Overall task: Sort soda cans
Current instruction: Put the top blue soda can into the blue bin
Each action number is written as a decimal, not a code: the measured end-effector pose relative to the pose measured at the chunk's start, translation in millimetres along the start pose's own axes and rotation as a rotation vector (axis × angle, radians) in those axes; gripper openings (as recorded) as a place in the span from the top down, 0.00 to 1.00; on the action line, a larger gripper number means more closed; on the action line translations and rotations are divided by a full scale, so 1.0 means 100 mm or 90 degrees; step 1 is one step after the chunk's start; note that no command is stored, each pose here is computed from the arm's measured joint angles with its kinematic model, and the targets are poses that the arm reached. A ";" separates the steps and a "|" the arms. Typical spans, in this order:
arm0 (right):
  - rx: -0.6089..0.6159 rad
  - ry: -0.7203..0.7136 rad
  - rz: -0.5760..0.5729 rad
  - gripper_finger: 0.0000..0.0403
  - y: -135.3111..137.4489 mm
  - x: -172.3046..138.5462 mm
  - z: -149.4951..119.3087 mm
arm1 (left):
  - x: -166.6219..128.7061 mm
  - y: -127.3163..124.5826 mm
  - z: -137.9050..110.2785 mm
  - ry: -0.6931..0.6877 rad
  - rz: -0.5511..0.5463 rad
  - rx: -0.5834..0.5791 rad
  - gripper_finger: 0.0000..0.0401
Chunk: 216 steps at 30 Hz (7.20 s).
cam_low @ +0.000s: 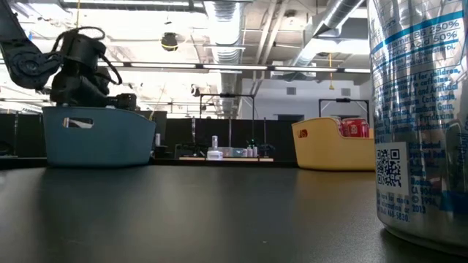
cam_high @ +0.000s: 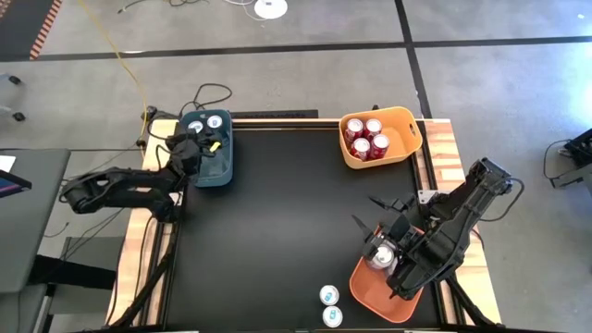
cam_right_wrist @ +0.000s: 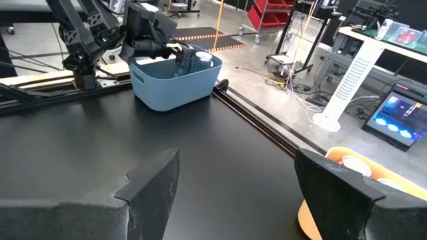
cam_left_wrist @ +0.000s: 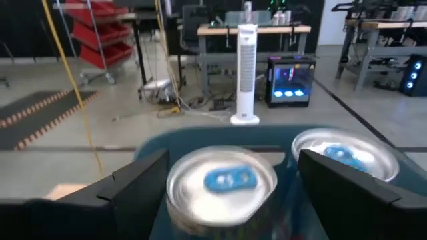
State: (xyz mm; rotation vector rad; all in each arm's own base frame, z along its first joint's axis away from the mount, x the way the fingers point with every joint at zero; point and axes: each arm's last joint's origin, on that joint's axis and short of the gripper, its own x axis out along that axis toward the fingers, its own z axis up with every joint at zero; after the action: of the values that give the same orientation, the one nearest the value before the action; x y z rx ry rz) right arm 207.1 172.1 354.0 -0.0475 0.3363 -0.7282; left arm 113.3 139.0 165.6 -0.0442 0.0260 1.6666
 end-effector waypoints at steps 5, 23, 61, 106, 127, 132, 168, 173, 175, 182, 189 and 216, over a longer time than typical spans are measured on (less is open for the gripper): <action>0.018 0.000 0.000 0.22 0.03 0.02 0.00 | -0.09 -0.03 0.22 -0.049 -0.028 0.001 0.18; 0.009 0.238 0.186 0.22 0.52 0.44 0.02 | -0.79 0.05 0.88 -0.148 -0.269 -0.020 0.18; 0.231 0.586 0.346 0.22 1.23 0.43 -0.42 | -2.06 -0.59 0.62 -0.010 -0.978 0.180 0.21; 0.079 0.579 0.400 0.12 1.37 0.67 -0.59 | -2.06 -0.67 0.51 0.004 -0.900 0.201 0.21; -0.015 0.559 0.343 0.41 1.26 1.27 -0.59 | -1.99 -0.57 0.58 0.007 -0.845 0.212 0.21; -0.059 0.459 0.344 0.41 1.15 1.55 -0.26 | -1.94 -0.39 0.71 0.014 -0.823 0.206 0.21; 0.018 0.029 0.307 0.41 -0.26 4.29 0.65 | -1.39 0.55 0.92 0.028 -0.563 0.053 0.21; 0.009 0.038 0.308 0.41 -0.29 4.22 0.75 | -1.38 0.50 0.84 0.052 -0.526 0.067 0.21; 0.007 0.042 0.305 0.41 -0.34 4.11 0.85 | -1.38 0.45 0.83 0.053 -0.514 0.090 0.21; -0.031 0.132 0.306 0.41 -0.59 3.60 1.09 | -1.39 0.15 0.69 0.100 -0.529 0.217 0.21; -0.059 0.210 0.318 0.41 -0.71 3.17 1.18 | -1.23 -0.07 0.49 0.182 -0.460 0.310 0.21; -0.073 0.247 0.322 0.41 -0.79 2.66 1.31 | -0.88 -0.42 0.29 0.334 -0.599 0.348 0.90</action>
State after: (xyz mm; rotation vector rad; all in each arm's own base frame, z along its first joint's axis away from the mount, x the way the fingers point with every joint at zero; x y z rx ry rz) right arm 382.8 -72.3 414.2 0.0707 0.7309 -0.2105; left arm 162.9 56.5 198.8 -0.0641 0.7425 0.6337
